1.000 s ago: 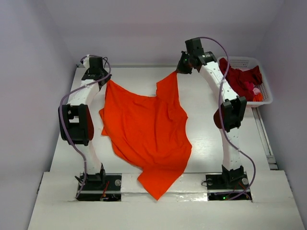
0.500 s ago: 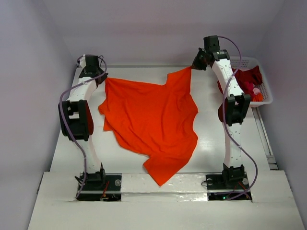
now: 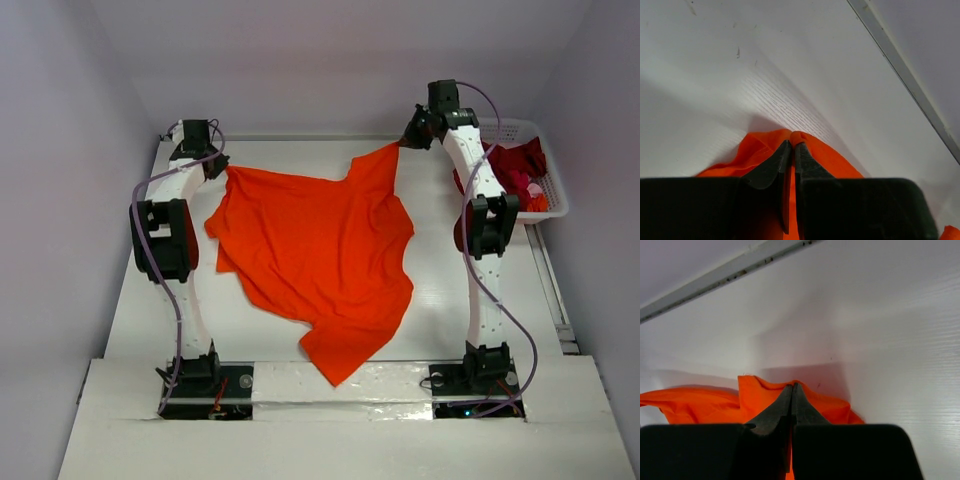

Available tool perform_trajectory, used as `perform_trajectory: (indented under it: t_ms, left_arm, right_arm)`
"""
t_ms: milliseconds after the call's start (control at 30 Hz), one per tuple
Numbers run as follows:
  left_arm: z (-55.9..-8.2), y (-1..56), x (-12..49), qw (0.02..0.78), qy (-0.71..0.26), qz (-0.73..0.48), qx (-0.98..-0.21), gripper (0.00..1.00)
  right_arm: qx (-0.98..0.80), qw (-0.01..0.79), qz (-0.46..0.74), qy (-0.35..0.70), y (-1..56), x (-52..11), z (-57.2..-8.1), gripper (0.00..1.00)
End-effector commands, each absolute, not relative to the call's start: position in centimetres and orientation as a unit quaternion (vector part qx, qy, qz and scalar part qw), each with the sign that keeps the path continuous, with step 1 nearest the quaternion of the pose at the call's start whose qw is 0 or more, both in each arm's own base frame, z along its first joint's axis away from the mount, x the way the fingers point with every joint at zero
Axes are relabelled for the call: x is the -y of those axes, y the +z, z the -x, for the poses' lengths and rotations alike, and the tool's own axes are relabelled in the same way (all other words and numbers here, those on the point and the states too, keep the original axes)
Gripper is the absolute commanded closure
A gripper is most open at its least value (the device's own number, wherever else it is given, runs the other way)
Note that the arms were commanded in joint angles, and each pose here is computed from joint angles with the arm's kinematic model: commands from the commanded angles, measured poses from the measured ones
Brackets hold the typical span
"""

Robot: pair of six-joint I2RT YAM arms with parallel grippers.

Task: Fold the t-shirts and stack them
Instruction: Flatten the tshirt out

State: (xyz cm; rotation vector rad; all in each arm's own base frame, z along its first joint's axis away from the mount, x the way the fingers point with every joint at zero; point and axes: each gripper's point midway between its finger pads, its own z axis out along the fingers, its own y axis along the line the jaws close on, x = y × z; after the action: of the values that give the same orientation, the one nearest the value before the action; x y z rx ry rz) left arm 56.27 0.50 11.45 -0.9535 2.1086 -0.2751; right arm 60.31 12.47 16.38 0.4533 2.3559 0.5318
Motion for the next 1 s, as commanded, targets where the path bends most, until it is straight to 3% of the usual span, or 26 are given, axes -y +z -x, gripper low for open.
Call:
perform_trajectory:
  t_ms: [0, 700, 967]
  left_arm:
    - [-57.7, 13.8, -1.3, 0.415, -0.139, 0.389, -0.811, 1.0]
    - [-61.2, 13.5, -3.4, 0.402, -0.261, 0.428, -0.766, 1.0]
    - [-61.1, 13.1, -4.1, 0.399, -0.257, 0.437, -0.764, 1.0]
  right_arm:
    - [-0.873, 0.398, -0.169, 0.226, 20.4, -11.1, -62.5, 1.0]
    - [-0.866, 0.409, -0.164, 0.235, 19.5, -10.4, -63.9, 1.0]
    - [-0.869, 0.408, -0.154, 0.234, 19.3, -10.5, -63.8, 1.0]
